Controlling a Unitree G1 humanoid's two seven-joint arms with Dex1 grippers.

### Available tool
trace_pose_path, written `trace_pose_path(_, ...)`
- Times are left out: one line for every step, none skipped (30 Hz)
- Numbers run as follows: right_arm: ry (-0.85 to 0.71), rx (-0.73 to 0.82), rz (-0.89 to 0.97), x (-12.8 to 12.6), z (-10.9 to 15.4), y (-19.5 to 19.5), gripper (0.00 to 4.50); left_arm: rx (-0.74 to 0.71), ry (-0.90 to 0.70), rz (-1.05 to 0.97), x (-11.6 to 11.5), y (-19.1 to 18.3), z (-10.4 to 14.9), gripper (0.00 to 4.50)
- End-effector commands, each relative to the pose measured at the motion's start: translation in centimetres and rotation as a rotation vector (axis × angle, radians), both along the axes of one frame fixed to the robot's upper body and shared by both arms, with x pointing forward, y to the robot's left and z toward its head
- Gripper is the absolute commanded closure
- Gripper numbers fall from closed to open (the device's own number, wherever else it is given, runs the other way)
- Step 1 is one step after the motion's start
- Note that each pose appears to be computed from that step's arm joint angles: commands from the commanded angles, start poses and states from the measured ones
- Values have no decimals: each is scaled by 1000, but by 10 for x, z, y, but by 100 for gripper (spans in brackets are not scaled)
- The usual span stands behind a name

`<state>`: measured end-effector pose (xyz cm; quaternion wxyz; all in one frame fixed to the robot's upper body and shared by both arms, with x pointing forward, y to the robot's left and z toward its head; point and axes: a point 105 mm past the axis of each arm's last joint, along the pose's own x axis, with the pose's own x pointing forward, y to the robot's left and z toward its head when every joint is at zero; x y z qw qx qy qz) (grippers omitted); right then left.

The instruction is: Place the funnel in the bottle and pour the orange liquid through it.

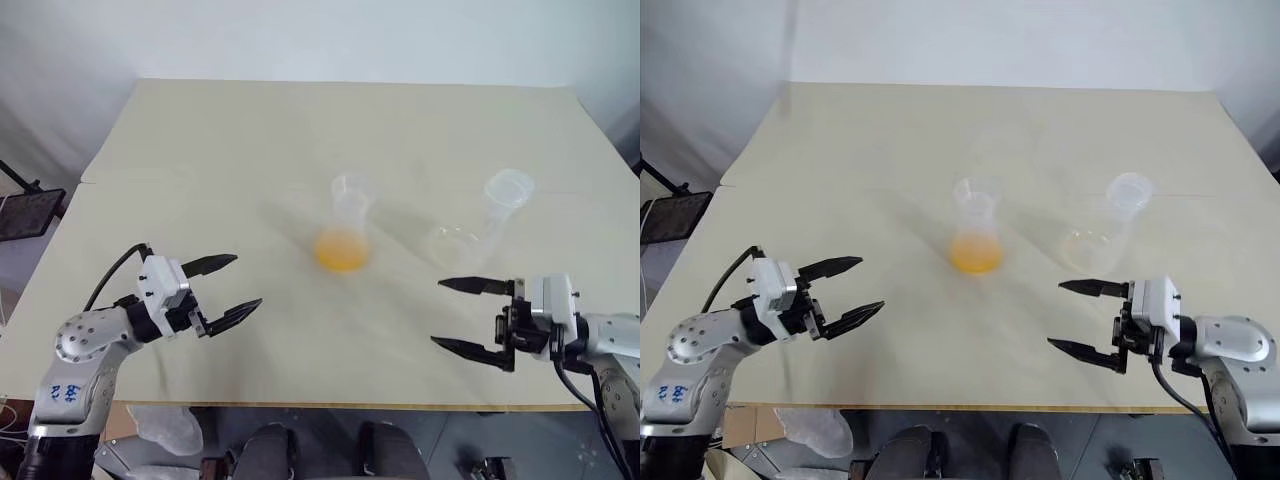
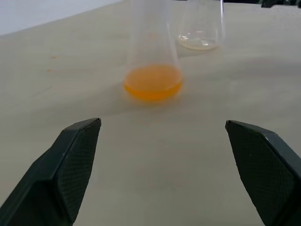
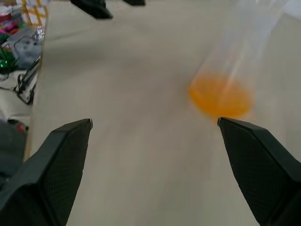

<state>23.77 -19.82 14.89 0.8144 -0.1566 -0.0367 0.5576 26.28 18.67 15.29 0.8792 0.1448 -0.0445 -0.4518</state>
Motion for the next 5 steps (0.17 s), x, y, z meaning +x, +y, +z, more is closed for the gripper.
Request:
trace_pose_path(-49,-8,-74,3,-4,-21,3,25,-48,28,-6,8,9,0)
trace_pose_path(-52,3,-104,5,-5,-27,3,28,-27,44,-6,11,7,0)
trace_pose_path(-59,15,-126,6,-6,-30,3,27,-12,58,-6,12,5,0)
trace_pose_path(-65,23,-137,8,-5,-32,3,26,-2,67,-6,13,4,0)
trace_pose_path(-77,26,-141,9,-5,-31,3,34,-7,79,-5,14,4,0)
